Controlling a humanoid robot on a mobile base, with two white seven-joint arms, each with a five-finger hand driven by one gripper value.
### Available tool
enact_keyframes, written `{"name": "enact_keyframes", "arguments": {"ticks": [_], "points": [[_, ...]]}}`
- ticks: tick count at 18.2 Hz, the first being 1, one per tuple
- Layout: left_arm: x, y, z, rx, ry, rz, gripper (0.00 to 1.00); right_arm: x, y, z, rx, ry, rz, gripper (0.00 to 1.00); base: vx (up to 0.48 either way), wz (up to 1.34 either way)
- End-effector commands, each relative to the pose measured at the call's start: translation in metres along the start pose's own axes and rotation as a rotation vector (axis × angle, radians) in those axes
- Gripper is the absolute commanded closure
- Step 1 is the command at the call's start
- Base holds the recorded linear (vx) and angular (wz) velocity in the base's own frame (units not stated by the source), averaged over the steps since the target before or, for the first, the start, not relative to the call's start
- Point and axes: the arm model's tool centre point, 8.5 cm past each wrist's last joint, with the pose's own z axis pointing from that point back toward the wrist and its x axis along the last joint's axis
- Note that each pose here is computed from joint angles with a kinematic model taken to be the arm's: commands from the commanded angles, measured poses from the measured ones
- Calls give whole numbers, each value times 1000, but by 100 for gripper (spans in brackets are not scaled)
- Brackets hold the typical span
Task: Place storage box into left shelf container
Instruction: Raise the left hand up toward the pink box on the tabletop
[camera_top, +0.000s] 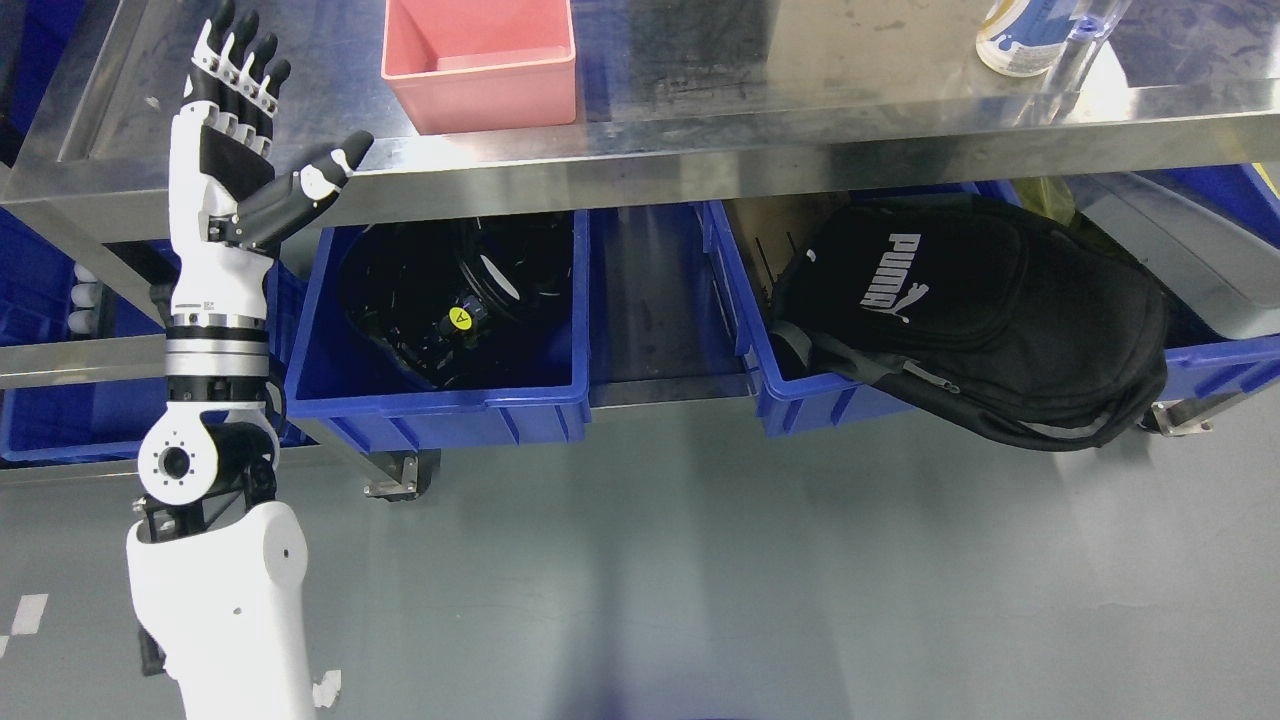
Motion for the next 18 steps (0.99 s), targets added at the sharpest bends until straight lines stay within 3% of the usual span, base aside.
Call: {"name": "enact_keyframes", "arguments": {"ticks": [1,5,9,11,14,18], "points": [[5,31,7,57,15,-39,0,9,-11,0,-18,-21,-21,0,0,0],[36,51,-15,24,-53,-108,0,9,-11,-1,-18,-23,-21,0,0,0],[93,63,-69,-242,-139,-255,0,9,-11,0,-18,-21,-21,0,0,0],[114,74,-88,-398,-96,-402,0,9,-11,0,-18,-21,-21,0,0,0],[113,70,-102,-580,13,-527,0,9,-11,0,-18,-21,-21,0,0,0],[101,22,-123,-829,119,-741,0,9,-11,-1,-18,-23,-21,0,0,0]]}}
